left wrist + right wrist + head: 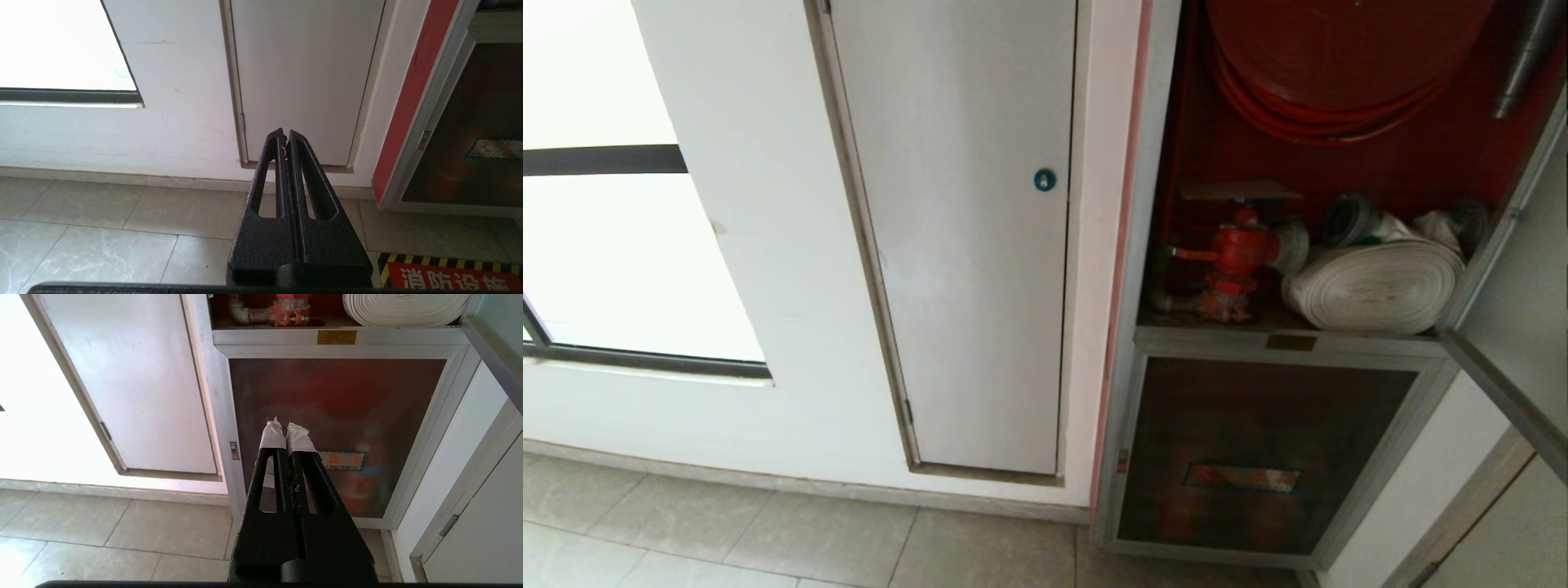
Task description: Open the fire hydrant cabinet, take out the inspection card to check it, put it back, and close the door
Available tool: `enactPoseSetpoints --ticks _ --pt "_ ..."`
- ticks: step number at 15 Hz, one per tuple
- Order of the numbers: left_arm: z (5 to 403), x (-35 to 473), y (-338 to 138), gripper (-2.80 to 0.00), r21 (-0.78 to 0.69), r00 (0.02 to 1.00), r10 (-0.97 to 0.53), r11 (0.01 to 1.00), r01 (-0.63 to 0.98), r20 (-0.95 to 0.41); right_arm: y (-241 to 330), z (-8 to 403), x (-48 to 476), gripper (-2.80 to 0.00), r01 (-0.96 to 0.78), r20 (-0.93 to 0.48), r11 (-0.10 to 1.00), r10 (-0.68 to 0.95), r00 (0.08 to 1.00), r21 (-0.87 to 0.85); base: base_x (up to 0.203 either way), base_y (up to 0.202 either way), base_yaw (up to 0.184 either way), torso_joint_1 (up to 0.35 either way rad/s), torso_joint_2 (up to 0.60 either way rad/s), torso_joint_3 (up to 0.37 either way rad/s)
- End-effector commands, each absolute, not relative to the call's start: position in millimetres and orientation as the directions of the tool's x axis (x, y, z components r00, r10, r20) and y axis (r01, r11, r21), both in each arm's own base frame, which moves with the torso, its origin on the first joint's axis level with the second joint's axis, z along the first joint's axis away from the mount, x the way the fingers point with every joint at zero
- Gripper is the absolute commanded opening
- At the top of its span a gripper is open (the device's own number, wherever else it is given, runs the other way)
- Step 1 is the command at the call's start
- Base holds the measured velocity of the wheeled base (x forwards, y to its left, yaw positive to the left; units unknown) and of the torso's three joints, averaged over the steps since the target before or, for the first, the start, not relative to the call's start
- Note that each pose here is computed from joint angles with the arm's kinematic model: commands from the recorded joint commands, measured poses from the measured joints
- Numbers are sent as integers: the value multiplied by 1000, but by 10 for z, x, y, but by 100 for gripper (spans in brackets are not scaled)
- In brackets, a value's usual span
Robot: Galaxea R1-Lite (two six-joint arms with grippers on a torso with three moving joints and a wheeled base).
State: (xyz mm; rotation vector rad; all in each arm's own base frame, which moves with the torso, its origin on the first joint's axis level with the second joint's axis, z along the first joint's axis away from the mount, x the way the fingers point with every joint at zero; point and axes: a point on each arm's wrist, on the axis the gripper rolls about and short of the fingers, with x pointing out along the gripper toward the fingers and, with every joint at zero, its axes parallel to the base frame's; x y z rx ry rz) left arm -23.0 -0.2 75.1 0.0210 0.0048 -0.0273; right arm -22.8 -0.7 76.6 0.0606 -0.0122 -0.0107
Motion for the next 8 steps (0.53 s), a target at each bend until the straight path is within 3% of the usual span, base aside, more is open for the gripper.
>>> enactPoseSetpoints --ticks 1,5,8 --pt "751 -230 -2 -280 21 1000 -28 999 28 -5 -7 755 -223 -280 10 6 998 -11 1000 60 0 0 0 0 0 0" --pt "751 -230 -2 -280 21 1000 -28 999 29 -5 -8 756 -226 -280 13 5 998 -13 1000 57 0 0 0 0 0 0" --pt "751 -230 -2 -280 21 1000 -28 999 28 -5 -10 1004 -293 -280 14 53 998 -17 998 59 0 0 0 0 0 0"
